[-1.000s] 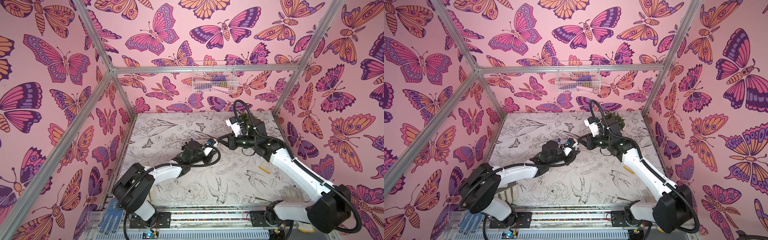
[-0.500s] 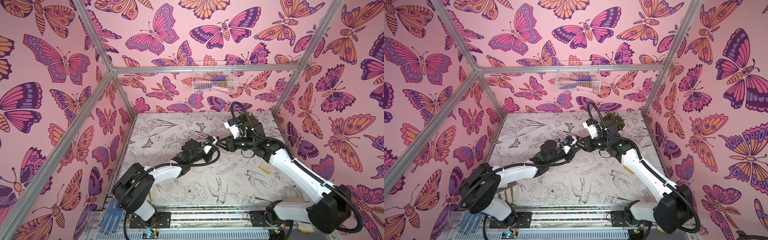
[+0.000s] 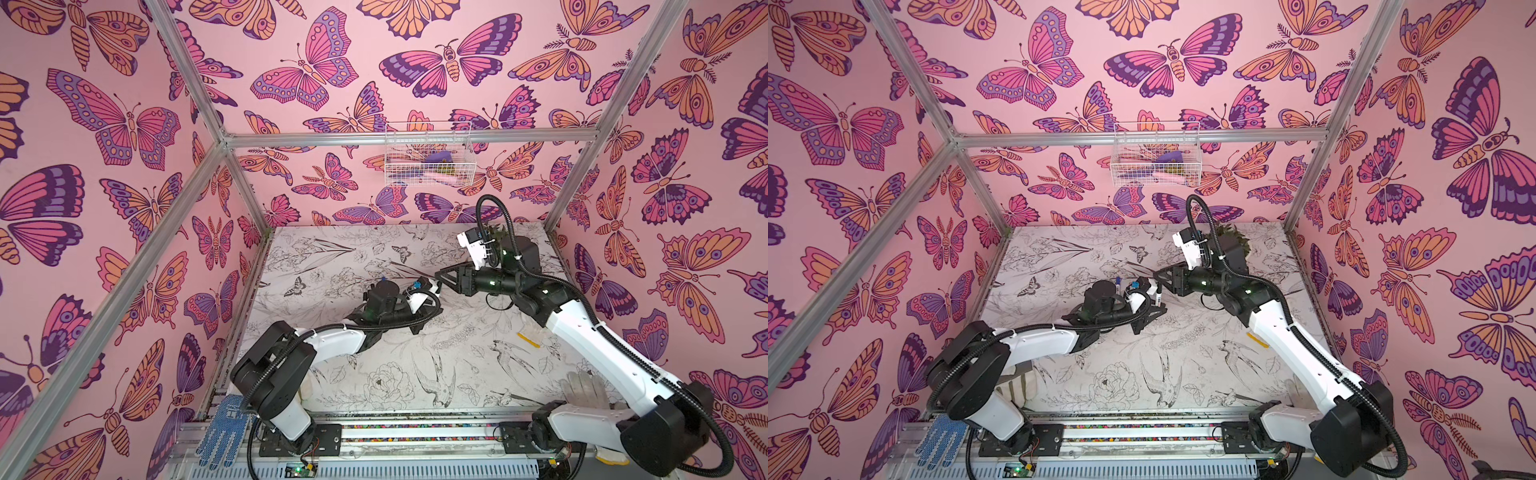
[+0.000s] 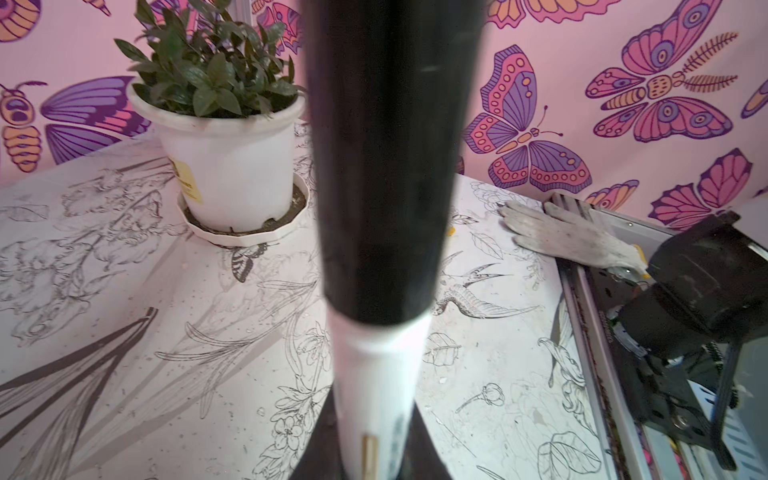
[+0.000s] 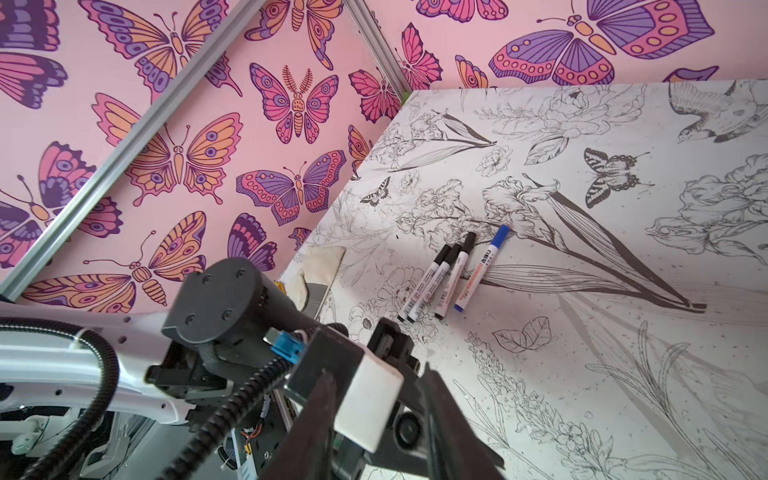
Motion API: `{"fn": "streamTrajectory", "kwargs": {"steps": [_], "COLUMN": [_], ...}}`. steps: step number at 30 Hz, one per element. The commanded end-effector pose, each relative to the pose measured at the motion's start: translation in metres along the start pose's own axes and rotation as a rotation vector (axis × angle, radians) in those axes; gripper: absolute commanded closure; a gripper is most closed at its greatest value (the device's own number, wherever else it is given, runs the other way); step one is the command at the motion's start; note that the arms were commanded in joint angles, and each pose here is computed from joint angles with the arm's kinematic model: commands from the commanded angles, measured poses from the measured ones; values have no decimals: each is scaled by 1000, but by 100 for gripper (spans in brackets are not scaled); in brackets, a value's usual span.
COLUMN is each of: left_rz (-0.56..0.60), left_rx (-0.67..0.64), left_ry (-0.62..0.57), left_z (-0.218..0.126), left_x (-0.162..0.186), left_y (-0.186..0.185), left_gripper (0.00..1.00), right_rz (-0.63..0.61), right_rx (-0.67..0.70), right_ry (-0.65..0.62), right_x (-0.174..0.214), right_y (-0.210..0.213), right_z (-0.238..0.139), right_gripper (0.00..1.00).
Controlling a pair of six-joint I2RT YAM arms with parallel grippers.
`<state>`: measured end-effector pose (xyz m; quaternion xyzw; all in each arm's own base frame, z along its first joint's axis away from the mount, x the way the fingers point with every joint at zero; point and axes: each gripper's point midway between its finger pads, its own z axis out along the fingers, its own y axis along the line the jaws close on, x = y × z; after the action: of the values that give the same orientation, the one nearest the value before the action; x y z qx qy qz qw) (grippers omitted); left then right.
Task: Insert the pens into the pen caps
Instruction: 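Press the cap further down with the right gripper while the left holds the marker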
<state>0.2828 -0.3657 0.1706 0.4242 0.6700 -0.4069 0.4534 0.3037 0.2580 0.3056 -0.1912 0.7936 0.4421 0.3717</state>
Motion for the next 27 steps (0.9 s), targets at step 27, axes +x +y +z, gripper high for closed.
{"fn": "streamTrajectory", "kwargs": {"steps": [27], "left_rz": [-14], "left_rx": [25], "left_ry": [-74], "left_z": [-7], "left_x": [-27], "left_y": [0], "left_gripper": [100], "right_rz": [127], "right_rx": [72], "right_ry": [111], "right_x": [55], "right_y": [-33], "right_z": [15], "right_gripper": [85]}}
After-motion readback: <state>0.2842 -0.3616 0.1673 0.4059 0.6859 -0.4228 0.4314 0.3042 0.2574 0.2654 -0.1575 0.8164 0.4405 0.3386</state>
